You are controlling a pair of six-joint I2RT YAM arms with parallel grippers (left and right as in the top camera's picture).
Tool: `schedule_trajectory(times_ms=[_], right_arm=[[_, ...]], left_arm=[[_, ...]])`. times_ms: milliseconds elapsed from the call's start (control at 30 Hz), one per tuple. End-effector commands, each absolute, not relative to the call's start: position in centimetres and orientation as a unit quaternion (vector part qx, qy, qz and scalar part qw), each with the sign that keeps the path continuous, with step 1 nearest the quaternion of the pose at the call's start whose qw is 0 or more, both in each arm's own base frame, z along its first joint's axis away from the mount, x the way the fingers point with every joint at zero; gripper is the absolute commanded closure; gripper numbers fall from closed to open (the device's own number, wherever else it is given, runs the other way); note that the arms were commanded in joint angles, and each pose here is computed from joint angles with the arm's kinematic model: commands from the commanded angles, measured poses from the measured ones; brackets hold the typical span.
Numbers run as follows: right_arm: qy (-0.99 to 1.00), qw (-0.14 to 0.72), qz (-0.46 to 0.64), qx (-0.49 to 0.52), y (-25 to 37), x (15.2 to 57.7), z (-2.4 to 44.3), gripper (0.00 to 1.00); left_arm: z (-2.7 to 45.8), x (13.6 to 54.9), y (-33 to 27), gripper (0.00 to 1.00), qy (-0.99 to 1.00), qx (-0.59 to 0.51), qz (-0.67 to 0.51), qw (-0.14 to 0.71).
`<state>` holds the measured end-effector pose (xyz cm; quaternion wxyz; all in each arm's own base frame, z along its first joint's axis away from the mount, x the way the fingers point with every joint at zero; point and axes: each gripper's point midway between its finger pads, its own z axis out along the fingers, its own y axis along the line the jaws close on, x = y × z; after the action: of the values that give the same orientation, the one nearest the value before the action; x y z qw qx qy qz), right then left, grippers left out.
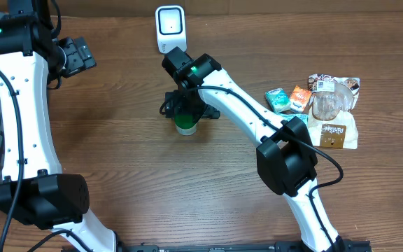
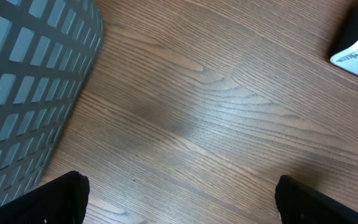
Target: Scan the item barcode
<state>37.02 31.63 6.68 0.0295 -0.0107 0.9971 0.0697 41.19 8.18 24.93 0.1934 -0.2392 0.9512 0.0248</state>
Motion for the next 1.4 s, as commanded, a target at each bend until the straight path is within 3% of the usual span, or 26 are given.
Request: schedule_trajectory(times_ms=[0,67,200,433,867,1033,1367], right_arm=[[0.998,0.023,0.066,0.002,31.4,36.5,6.9,0.12],[0.998,0.02,0.062,-0.015,31.2,36.3,6.8,0.25],[0.997,0.016,0.058,-0.052,31.0,36.0,6.8,0.38],[0.981,0.036,0.062,-0.182,31.4,36.6,7.7,0.44],[0.855,0.068,0.048,-0.511,31.8,36.9,9.3,0.45],[0.775,0.048,0.038,-0.629,31.0,35.9,9.1,0.33],[0.657,0.057,0.115,-0.742,32.9,33.8,8.9,0.32]], left_arm=[[24.8,41.4,8.0,0.0,0.952,-0.235,0.027,0.192],[24.8,41.4,8.0,0.01,0.952,-0.235,0.027,0.192],[24.8,41.4,8.0,0.0,0.952,-0.235,0.027,0.192],[24.8,41.4,8.0,0.0,0.952,-0.235,0.027,0.192],[24.8,41.4,8.0,0.01,0.952,-0.235,0.027,0.192],[24.8,41.4,8.0,0.0,0.952,-0.235,0.027,0.192],[24.8,41.4,8.0,0.0,0.952,-0.235,0.027,0.192]])
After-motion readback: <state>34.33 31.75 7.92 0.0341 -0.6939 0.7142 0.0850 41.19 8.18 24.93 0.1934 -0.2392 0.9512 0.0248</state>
